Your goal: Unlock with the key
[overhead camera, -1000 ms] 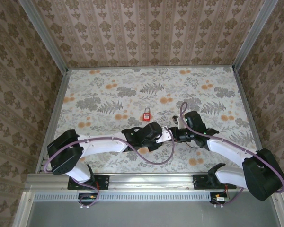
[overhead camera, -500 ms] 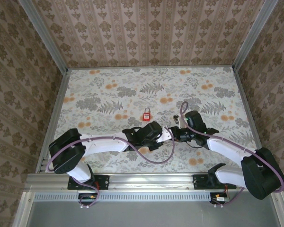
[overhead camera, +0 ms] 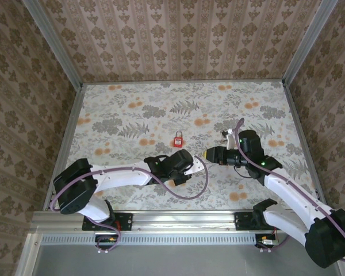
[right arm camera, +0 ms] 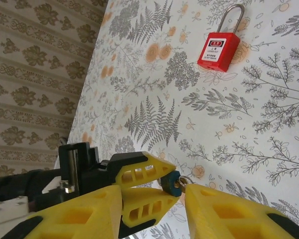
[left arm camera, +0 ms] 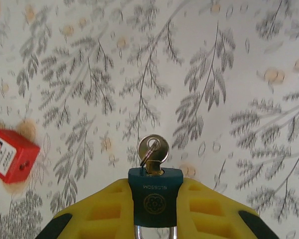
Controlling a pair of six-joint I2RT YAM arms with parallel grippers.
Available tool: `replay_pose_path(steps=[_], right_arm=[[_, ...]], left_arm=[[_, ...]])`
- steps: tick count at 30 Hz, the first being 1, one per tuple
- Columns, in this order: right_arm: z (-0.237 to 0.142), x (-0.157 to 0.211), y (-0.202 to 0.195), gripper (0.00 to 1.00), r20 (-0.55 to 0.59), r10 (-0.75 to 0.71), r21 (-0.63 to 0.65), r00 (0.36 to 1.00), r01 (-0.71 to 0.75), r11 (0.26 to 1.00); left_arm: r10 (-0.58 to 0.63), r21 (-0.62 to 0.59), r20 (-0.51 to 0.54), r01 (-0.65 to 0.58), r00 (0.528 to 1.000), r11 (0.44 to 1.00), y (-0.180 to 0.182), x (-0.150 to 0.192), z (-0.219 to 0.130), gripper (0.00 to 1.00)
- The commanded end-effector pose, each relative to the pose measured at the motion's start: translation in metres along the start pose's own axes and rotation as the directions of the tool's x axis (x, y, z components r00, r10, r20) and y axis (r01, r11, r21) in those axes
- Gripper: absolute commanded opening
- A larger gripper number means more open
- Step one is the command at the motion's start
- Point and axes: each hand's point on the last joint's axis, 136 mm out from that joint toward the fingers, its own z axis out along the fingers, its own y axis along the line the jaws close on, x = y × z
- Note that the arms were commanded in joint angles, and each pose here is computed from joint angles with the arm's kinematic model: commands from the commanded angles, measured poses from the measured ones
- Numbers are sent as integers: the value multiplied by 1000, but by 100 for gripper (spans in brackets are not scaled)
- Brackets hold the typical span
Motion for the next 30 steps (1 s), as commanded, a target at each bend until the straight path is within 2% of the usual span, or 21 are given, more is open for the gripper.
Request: replay_pose_path(steps=[1, 5, 9, 13, 17, 23, 30], right_arm=[[4, 2, -2, 39, -5, 52, -4, 999, -52, 999], [16, 11, -7, 36, -25, 68, -3, 997, -68, 998], [28, 24, -15, 25, -64, 128, -4, 990, -128, 992], [37, 34, -14, 25, -92, 141, -25, 986, -144, 989], [40, 34, -1, 26, -92, 137, -106, 986, -147, 983], [37, 28, 8, 25, -68, 114, -140, 991, -123, 983], [49, 33, 13, 21, -110, 92, -149, 990, -108, 983]], left_arm=[[55, -40, -58, -58, 997, 998, 5, -3, -15, 17], [87, -59, -79, -91, 993, 994, 11, -4, -31, 18], [114, -55, -98, -119, 989, 991, 13, -6, -43, 18], [133, -55, -92, -138, 987, 989, 13, -11, -51, 18], [149, -48, -96, -154, 984, 987, 14, -14, -57, 18], [136, -31, -70, -139, 988, 990, 12, -21, -61, 18], [127, -23, -55, -129, 990, 991, 12, -28, -62, 18]])
